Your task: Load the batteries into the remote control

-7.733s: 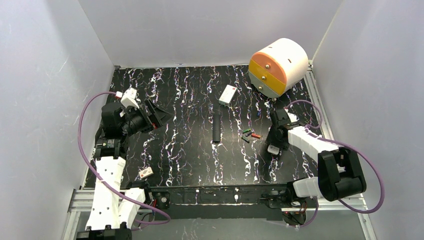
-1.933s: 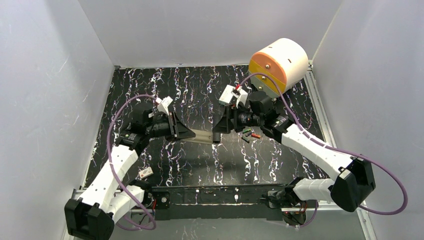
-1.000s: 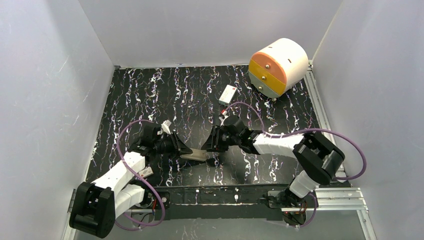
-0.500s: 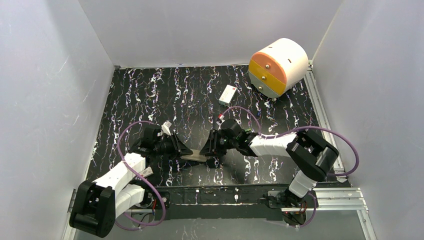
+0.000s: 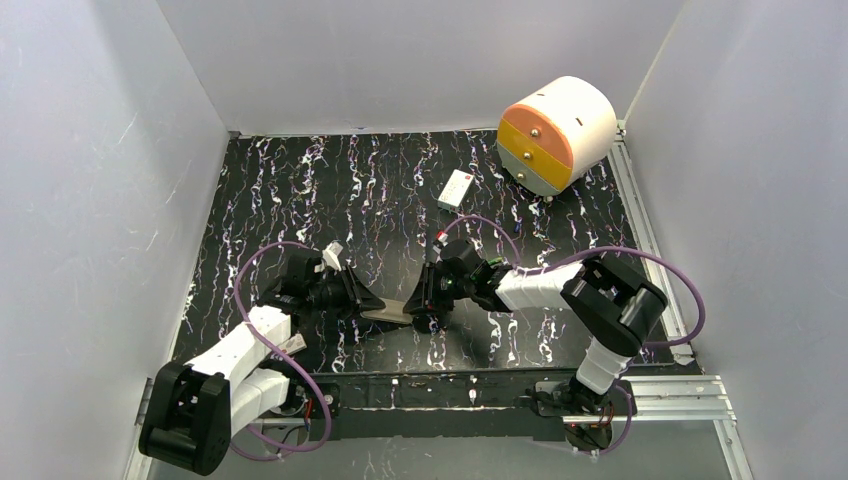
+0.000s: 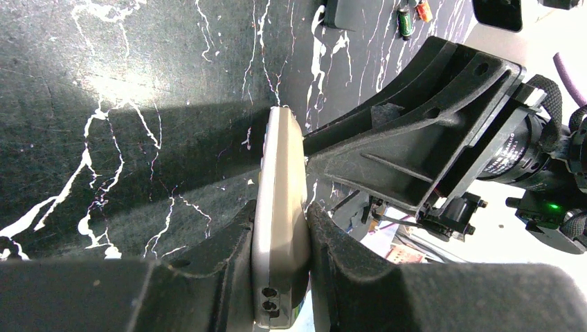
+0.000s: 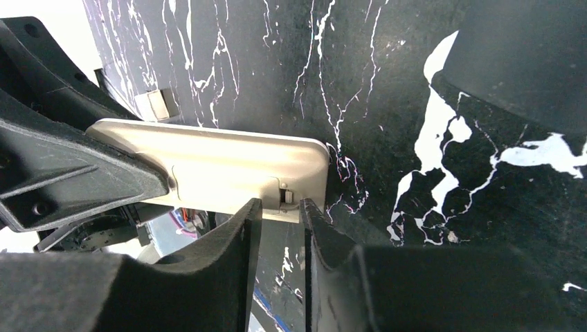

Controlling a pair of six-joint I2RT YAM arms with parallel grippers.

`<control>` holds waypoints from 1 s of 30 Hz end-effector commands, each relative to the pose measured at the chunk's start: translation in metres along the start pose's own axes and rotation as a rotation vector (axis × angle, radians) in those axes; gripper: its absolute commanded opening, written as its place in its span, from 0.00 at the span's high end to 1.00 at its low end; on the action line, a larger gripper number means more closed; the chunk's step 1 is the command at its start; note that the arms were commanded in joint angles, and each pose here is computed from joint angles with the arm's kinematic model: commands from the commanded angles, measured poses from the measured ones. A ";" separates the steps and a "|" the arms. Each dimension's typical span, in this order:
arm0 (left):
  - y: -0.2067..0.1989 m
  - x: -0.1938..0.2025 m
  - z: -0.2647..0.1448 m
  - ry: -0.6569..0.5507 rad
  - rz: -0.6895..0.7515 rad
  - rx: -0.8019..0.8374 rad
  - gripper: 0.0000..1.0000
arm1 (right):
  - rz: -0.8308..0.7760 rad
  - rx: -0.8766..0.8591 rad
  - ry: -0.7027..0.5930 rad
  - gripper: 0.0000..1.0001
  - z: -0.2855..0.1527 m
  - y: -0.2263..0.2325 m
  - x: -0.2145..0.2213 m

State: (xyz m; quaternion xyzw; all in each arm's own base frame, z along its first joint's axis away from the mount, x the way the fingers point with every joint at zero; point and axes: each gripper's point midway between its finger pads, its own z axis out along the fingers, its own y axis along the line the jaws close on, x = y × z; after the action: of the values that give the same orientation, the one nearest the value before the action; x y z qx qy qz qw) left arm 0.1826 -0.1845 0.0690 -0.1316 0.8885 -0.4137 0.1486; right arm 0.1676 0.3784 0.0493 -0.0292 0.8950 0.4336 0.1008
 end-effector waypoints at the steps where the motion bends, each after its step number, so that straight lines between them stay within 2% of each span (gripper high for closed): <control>1: 0.010 0.009 0.000 0.029 -0.007 -0.035 1.00 | -0.048 -0.081 -0.037 0.68 0.001 0.027 -0.011; 5: 0.011 0.009 0.000 0.030 -0.009 -0.038 1.00 | -0.072 -0.087 -0.054 0.71 -0.004 0.032 -0.015; 20: 0.012 0.010 0.001 0.035 -0.012 -0.040 1.00 | -0.047 -0.074 -0.047 0.68 0.005 0.024 -0.014; 30: 0.016 0.009 -0.001 0.023 -0.006 -0.066 1.00 | -0.040 -0.032 -0.087 0.61 -0.005 0.020 -0.018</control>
State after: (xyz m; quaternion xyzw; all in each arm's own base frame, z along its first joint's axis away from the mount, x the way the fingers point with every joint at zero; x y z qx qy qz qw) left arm 0.1822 -0.1845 0.0684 -0.1311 0.8891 -0.4130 0.1477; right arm 0.1754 0.3818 0.0539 -0.0290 0.8899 0.4381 0.1241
